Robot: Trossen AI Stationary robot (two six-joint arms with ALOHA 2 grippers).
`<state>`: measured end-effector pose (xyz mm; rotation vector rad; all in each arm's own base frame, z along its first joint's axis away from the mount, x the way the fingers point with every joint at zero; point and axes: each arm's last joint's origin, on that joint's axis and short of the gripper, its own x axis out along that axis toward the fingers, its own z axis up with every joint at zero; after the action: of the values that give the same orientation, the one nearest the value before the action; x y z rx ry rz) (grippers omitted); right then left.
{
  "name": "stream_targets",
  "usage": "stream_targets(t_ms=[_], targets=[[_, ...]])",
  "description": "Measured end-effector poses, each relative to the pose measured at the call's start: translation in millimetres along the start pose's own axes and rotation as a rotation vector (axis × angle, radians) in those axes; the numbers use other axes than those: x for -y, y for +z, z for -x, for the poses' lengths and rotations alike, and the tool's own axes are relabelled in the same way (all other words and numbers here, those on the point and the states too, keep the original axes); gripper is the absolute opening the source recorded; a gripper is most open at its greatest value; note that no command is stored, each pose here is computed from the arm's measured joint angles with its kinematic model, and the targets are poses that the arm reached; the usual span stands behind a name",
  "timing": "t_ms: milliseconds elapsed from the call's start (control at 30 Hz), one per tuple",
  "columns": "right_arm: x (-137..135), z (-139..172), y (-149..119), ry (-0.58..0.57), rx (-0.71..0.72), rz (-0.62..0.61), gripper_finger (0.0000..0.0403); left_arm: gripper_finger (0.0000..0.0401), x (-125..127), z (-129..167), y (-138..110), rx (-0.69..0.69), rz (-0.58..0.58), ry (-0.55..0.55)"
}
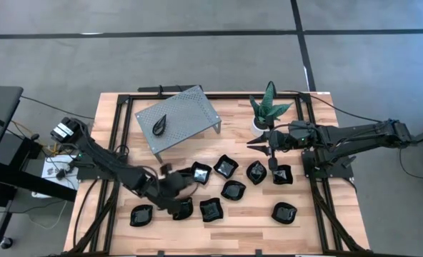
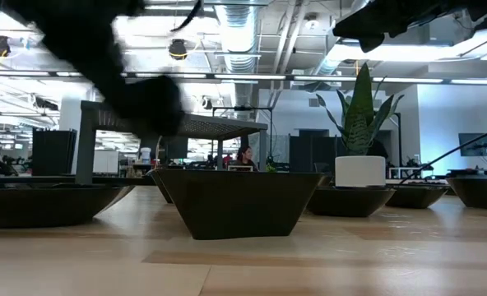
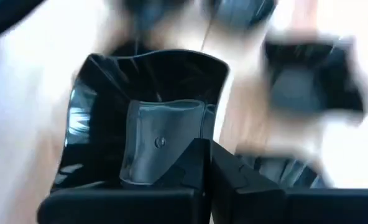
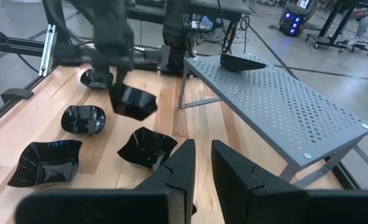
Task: Pick & Place Mini shaped plates
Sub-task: Put the black distorted square plate on the shelf
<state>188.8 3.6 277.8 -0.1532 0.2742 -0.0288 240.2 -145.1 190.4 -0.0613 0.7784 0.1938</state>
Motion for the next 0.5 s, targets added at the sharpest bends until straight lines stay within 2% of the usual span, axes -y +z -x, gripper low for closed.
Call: stream_targets(t_ms=[67, 167, 233, 300, 367, 500], targets=[[0.0, 0.0, 0.2, 0.000, 0.002, 0.000, 0.0048, 0.0005, 1.1, 5.0, 26.1, 0.074, -0.063, 0.021], [0.0, 0.0, 0.2, 0.000, 0.002, 0.000, 0.0048, 0.0005, -8.2, 11.7, 64.4, 0.188, -0.137, 0.146], [0.0, 0.0, 0.3, 0.000, 0.003, 0.000, 0.0048, 0.0005, -22.9, 12.9, 87.6, 0.231, -0.146, 0.228], [0.0, 0.0, 0.2, 0.000, 0.002, 0.000, 0.0048, 0.0005, -45.1, 9.8, 103.5, 0.241, -0.098, 0.290], [0.1, 0.1, 0.3, -0.001, 0.003, 0.000, 0.0048, 0.0005, -72.3, 1.6, 113.8, 0.236, 0.002, 0.346], [0.1, 0.0, 0.2, -0.001, 0.002, 0.000, 0.0048, 0.0006, -122.5, -16.3, 116.4, 0.159, 0.109, 0.398]])
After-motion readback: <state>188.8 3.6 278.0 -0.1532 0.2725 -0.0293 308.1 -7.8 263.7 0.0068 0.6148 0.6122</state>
